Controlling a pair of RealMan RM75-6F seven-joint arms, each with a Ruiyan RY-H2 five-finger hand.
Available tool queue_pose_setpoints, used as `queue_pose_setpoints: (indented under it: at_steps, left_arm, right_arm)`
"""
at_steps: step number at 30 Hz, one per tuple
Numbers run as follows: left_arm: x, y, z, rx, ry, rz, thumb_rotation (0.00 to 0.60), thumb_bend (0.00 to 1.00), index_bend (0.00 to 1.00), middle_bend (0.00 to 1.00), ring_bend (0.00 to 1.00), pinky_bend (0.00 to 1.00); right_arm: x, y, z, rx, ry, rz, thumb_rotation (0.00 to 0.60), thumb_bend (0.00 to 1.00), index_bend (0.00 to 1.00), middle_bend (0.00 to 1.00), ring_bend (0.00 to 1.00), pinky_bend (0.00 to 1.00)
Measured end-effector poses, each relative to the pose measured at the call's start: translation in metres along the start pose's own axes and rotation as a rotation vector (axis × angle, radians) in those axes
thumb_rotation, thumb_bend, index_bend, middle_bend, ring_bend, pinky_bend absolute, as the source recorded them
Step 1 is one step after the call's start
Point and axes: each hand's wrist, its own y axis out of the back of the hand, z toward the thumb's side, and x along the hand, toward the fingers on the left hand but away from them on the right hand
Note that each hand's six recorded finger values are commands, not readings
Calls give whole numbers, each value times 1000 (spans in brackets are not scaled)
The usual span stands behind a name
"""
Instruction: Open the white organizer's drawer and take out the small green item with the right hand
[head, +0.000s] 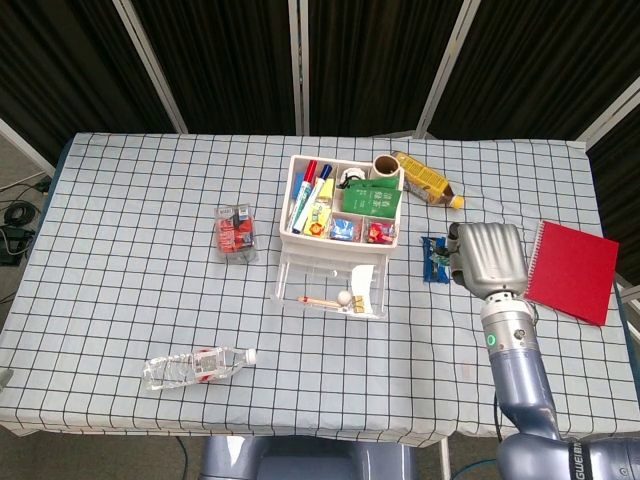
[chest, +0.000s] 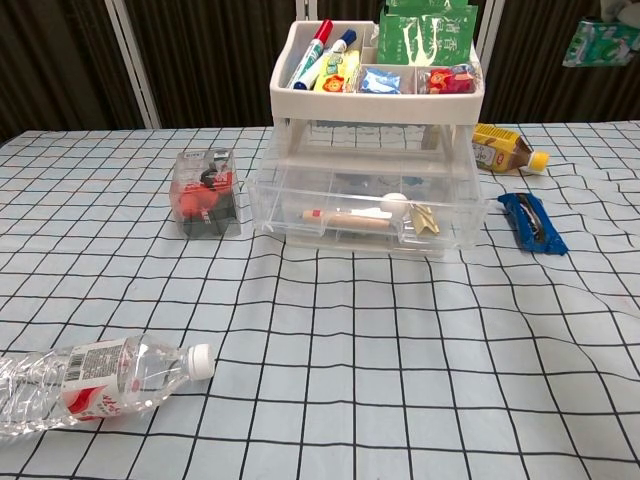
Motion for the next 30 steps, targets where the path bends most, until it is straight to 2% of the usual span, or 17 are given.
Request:
queue_pose_setpoints:
  at_steps: [7, 19, 30]
  left_arm:
    - [-3, 2, 2, 0, -8, 10, 600, 0, 0, 0, 0, 0]
    - [-3, -2, 5, 13, -15, -1, 600, 0, 0, 0, 0, 0]
    - [-3, -5, 9, 25, -26, -9, 600, 0, 0, 0, 0, 0]
  right_arm:
    - [-4, -24, -35, -78, -38, 62, 600, 421, 656, 1000, 1000, 862]
    - [-2, -73, -95, -155, -72, 139, 600, 419, 654, 1000, 1000, 862]
    - [-1, -114, -149, -131, -140, 150, 600, 418, 651, 1000, 1000, 862]
